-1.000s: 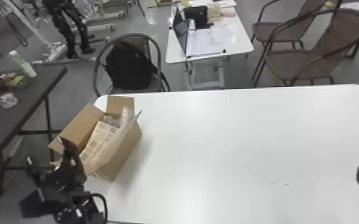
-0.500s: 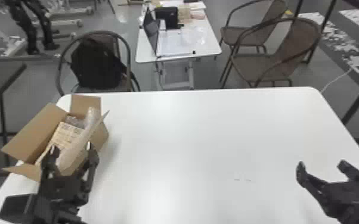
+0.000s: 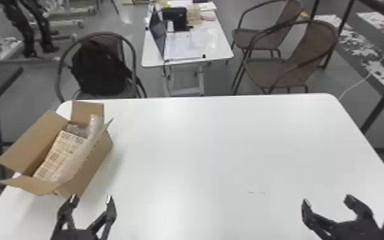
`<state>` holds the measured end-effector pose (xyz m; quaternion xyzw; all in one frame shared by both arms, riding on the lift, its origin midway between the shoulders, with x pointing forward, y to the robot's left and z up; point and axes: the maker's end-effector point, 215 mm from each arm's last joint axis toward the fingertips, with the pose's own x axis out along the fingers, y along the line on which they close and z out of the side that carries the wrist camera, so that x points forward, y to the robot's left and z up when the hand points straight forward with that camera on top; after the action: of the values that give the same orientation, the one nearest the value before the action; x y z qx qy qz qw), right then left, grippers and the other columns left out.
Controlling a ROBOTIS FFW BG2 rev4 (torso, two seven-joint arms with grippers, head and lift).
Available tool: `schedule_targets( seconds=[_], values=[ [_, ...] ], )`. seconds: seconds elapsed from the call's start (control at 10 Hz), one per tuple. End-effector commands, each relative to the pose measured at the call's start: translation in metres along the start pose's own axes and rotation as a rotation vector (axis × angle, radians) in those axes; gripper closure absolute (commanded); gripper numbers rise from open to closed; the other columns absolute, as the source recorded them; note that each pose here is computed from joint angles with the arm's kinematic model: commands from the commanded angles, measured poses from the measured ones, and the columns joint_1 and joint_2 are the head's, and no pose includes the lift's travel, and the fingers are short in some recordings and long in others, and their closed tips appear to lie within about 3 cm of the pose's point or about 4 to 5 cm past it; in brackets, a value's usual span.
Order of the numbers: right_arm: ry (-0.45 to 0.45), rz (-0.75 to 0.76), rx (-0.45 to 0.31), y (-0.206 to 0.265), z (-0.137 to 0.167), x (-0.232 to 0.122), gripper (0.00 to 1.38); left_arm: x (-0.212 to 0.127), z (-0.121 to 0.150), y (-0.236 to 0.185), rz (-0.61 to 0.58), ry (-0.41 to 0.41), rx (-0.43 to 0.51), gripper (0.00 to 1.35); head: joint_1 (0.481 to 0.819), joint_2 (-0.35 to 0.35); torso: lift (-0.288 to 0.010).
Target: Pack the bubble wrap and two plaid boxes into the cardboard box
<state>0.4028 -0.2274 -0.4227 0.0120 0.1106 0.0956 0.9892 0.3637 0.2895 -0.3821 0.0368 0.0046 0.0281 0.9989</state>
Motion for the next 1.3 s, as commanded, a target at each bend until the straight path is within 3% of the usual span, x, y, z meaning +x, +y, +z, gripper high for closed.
schedule_targets(
  seconds=[0.0, 0.1, 1.2],
  values=[
    [0.044, 0.01, 0.016, 0.009, -0.014, -0.019, 0.22, -0.009, -0.004, 0.001, 0.002, 0.02, 0.031, 0.48, 0.695, 0.092, -0.071],
    [0.076, 0.034, 0.029, 0.018, -0.024, -0.025, 0.22, -0.008, -0.002, 0.001, -0.006, 0.018, 0.046, 0.48, 0.695, 0.099, -0.071],
    [0.076, 0.038, -0.003, 0.021, -0.019, -0.023, 0.22, -0.002, 0.001, -0.006, -0.019, 0.02, 0.04, 0.48, 0.695, 0.115, -0.071]
  ],
)
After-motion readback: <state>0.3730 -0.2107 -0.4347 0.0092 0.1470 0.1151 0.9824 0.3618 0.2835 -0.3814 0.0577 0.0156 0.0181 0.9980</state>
